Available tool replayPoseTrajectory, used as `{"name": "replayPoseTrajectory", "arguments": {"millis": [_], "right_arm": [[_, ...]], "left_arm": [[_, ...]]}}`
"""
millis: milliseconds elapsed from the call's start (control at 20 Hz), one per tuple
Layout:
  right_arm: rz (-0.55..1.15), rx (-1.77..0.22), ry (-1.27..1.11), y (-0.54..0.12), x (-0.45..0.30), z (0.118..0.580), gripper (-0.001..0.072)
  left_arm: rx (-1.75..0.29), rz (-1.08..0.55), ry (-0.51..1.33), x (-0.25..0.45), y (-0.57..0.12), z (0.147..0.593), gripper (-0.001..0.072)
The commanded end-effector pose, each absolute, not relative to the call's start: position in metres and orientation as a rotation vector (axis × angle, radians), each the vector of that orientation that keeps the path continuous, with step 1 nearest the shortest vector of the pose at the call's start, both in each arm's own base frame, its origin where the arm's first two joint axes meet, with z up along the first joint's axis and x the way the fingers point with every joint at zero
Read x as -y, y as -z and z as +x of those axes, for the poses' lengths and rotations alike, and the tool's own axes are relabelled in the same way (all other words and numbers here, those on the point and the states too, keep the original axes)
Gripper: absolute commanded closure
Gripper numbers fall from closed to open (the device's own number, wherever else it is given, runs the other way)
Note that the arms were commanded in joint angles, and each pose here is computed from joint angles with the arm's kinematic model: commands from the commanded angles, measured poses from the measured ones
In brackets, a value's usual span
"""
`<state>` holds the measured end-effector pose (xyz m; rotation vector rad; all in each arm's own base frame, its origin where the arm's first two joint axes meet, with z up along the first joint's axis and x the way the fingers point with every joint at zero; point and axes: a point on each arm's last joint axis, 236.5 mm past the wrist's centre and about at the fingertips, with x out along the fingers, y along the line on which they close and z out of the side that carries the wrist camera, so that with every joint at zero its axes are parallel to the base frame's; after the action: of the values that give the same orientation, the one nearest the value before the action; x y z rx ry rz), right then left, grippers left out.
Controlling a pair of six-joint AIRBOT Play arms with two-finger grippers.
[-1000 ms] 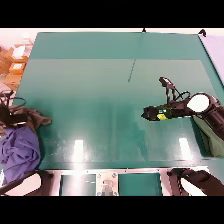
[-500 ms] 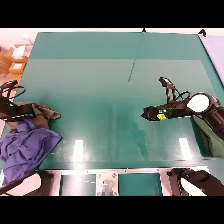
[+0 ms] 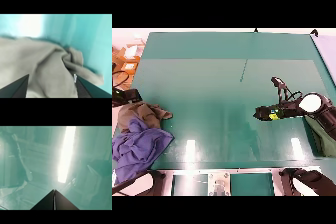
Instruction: Fold the shirts.
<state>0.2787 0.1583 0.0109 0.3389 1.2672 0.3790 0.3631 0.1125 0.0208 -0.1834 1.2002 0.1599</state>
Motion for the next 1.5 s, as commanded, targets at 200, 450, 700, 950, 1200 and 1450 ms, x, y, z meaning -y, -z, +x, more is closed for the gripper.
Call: {"name": "replayPoseTrajectory", "arguments": {"millis": [200, 450, 700, 950, 1200, 1450], "right_arm": [[0.339, -1.265, -0.379, -0.011, -0.159, 0.279, 0.0696], [0.34, -1.265, -0.379, -0.011, -0.159, 0.279, 0.0696], [0.339, -1.265, -0.379, -0.011, -0.159, 0.279, 0.0696], [0.354, -1.257, -0.378, -0.013, -0.16, 0.281, 0.0694], [0.408, -1.255, -0.295, -0.034, -0.116, 0.295, 0.0695], [0.496, -1.211, -0.176, -0.044, -0.069, 0.311, 0.0403]], "left_arm": [[-1.503, -0.164, -0.125, -0.115, 0.063, 0.327, 0.0056], [-1.518, -0.208, -0.108, -0.112, 0.083, 0.342, 0.0671], [-1.249, -0.205, 0.1, -0.042, -0.022, 0.432, 0.0678], [-1.007, -0.078, 0.551, 0.16, -0.147, 0.449, 0.0677], [-1.014, -0.008, 0.83, 0.308, -0.131, 0.4, 0.0676], [-1.138, -0.023, 0.856, 0.365, -0.06, 0.389, 0.0088]]}}
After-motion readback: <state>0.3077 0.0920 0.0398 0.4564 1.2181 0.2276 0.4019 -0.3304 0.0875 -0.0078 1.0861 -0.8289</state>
